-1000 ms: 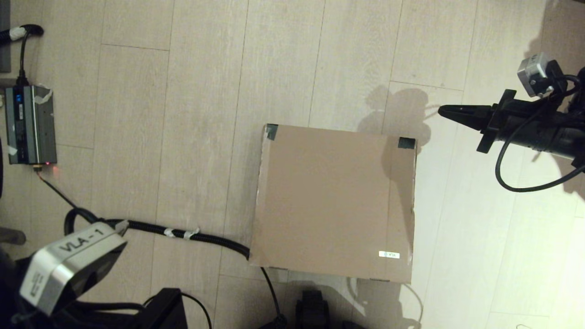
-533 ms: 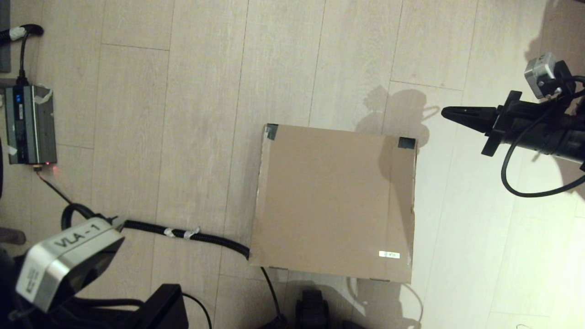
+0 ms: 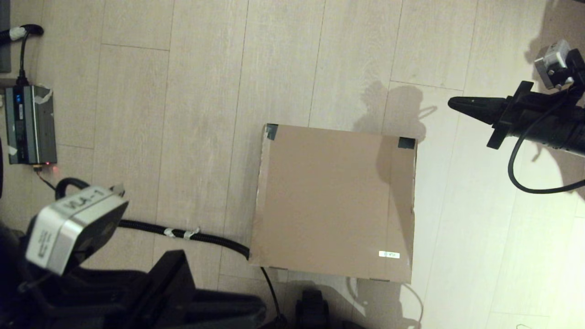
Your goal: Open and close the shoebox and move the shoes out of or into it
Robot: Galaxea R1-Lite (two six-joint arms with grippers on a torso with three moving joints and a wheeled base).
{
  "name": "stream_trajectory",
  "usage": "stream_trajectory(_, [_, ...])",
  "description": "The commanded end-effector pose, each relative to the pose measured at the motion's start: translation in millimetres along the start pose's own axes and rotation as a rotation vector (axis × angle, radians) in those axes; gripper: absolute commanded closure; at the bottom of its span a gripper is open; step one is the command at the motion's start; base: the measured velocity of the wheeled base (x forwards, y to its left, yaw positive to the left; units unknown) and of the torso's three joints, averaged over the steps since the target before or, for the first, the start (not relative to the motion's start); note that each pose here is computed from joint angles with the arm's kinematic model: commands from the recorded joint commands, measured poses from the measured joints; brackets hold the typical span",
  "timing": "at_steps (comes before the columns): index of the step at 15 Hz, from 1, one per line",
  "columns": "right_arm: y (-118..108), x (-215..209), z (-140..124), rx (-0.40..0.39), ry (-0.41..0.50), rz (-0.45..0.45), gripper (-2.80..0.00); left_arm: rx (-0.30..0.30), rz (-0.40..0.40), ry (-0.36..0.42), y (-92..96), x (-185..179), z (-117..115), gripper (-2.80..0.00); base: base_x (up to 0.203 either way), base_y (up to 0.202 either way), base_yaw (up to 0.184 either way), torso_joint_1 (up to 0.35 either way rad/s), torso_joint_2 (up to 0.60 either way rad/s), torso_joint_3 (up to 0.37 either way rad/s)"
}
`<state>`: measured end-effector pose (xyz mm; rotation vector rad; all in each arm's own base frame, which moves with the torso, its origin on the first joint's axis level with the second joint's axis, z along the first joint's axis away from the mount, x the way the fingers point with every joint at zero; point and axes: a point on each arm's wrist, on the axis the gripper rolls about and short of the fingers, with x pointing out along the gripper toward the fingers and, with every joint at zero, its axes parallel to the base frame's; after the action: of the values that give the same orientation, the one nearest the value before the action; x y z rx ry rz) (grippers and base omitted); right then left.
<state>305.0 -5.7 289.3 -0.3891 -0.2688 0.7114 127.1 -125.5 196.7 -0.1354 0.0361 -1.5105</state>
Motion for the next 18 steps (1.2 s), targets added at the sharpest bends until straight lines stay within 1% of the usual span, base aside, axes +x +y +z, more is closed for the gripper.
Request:
stream_trajectory(1, [0.0, 6.1, 16.6, -0.026, -0.030, -0.050, 0.00, 0.056, 0.071, -0.046, 23.7, 19.0, 19.0, 0.00, 0.000, 0.000, 0.000, 0.000, 0.00, 0.000])
stream_trajectory(3, [-0.8, 16.1, 26.2, 0.022, -0.050, -0.155, 0.00, 0.194, 0.211, -0.139, 61.3, 39.0, 53.5, 0.00, 0.000, 0.000, 0.000, 0.000, 0.00, 0.000])
stream_trajectory(4, [-1.7, 16.8, 30.5, 0.029, -0.094, -0.208, 0.00, 0.283, 0.304, -0.182, 81.7, 44.5, 69.6, 0.00, 0.000, 0.000, 0.000, 0.000, 0.00, 0.000])
stream_trajectory(5, [1.1, 16.5, 31.9, 0.035, -0.141, -0.243, 0.00, 0.377, 0.433, -0.213, 99.9, 44.2, 81.4, 0.00, 0.000, 0.000, 0.000, 0.000, 0.00, 0.000])
stream_trajectory(6, [5.6, 13.6, 31.0, 0.031, -0.178, -0.269, 0.00, 0.450, 0.565, -0.223, 112.5, 38.0, 87.8, 0.00, 0.000, 0.000, 0.000, 0.000, 0.00, 0.000])
stream_trajectory(7, [11.6, 8.2, 29.3, 0.032, -0.190, -0.297, 0.00, 0.480, 0.636, -0.232, 115.3, 30.1, 94.5, 0.00, 0.000, 0.000, 0.000, 0.000, 0.00, 0.000])
stream_trajectory(8, [17.8, 0.3, 32.5, 0.035, -0.194, -0.338, 0.00, 0.505, 0.709, -0.246, 112.9, 15.7, 104.7, 0.00, 0.000, 0.000, 0.000, 0.000, 0.00, 0.000])
stream_trajectory(10, [34.0, -7.0, 43.5, 0.056, -0.206, -0.395, 0.00, 0.534, 0.835, -0.251, 102.9, -17.4, 121.8, 0.00, 0.000, 0.000, 0.000, 0.000, 0.00, 0.000])
stream_trajectory(12, [48.8, -13.9, 61.1, 0.071, -0.239, -0.422, 0.00, 0.583, 0.962, -0.247, 83.5, -53.8, 131.0, 0.00, 0.000, 0.000, 0.000, 0.000, 0.00, 0.000])
stream_trajectory(15, [72.1, -31.8, 89.4, 0.114, -0.240, -0.450, 0.00, 0.656, 1.130, -0.219, 36.6, -97.5, 125.8, 0.00, 0.000, 0.000, 0.000, 0.000, 0.00, 0.000])
stream_trajectory(17, [87.2, -60.2, 112.6, 0.128, -0.241, -0.459, 0.00, 0.701, 1.237, -0.207, -1.3, -117.4, 116.0, 0.00, 0.000, 0.000, 0.000, 0.000, 0.00, 0.000])
stream_trajectory(18, [94.7, -77.7, 123.2, 0.132, -0.240, -0.463, 0.00, 0.721, 1.272, -0.208, -20.1, -122.2, 109.0, 0.00, 0.000, 0.000, 0.000, 0.000, 0.00, 0.000])
